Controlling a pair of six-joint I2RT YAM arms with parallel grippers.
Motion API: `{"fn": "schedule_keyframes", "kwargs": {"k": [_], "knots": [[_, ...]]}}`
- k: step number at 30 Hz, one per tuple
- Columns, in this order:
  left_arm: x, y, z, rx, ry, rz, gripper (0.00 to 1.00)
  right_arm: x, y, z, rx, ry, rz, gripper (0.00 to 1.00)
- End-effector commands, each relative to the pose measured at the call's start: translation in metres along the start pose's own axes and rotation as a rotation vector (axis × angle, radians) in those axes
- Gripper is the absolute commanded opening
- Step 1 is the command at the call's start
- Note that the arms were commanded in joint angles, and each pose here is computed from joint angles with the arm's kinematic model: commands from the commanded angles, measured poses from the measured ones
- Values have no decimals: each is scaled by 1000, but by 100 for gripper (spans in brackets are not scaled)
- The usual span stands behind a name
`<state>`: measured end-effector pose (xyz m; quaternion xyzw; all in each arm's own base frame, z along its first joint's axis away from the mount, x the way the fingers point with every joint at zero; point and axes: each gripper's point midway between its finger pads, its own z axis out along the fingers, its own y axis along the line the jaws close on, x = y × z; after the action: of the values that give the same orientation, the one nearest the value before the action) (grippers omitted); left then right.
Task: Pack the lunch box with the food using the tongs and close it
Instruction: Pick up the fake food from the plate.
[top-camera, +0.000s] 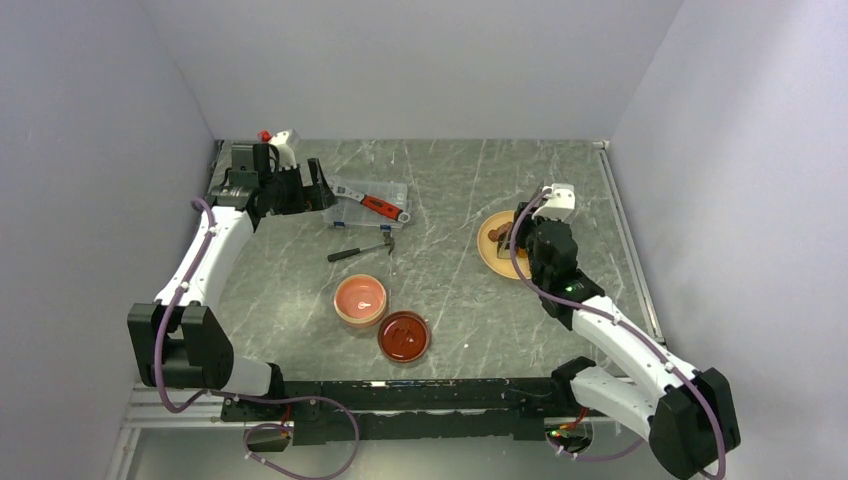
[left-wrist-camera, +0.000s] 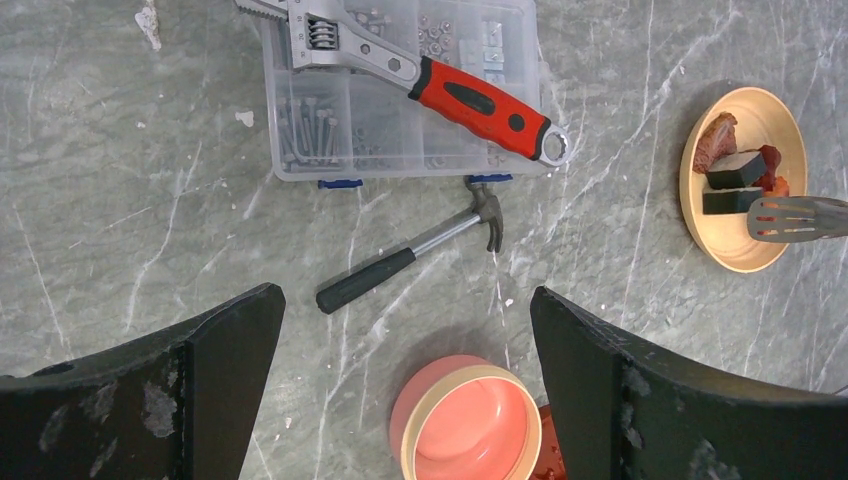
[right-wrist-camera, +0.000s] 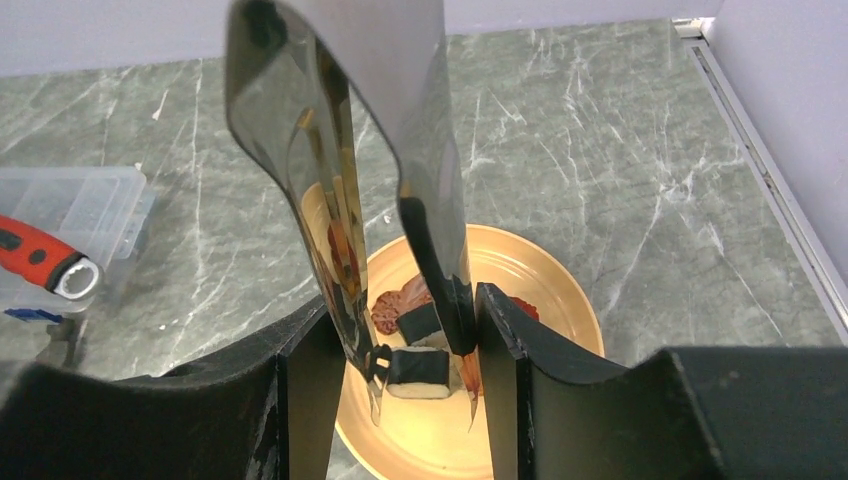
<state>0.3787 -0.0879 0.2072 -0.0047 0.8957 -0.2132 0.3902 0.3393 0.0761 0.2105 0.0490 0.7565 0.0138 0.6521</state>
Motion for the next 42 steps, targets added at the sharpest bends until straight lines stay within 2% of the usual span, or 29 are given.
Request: {"fn": "schedule_keyframes", "kwargs": {"k": [1,14,25,32,42], "knots": [[-15,-7,-4,16,-34,30,99,-33,7,6,13,-94,25,51],[-15,-7,-4,17,-32,32,100,-15,22,18,13,-54,4,50],[-14,-7,-2,21,-22,29,100,-10,29,21,8,-49,8,53],[-13,-7,0,20,-17,29,100,-11,33,23,4,-48,47,43],[-5,-9,4,9,27,26,99,-44,32,7,-1,-87,52,29]]}}
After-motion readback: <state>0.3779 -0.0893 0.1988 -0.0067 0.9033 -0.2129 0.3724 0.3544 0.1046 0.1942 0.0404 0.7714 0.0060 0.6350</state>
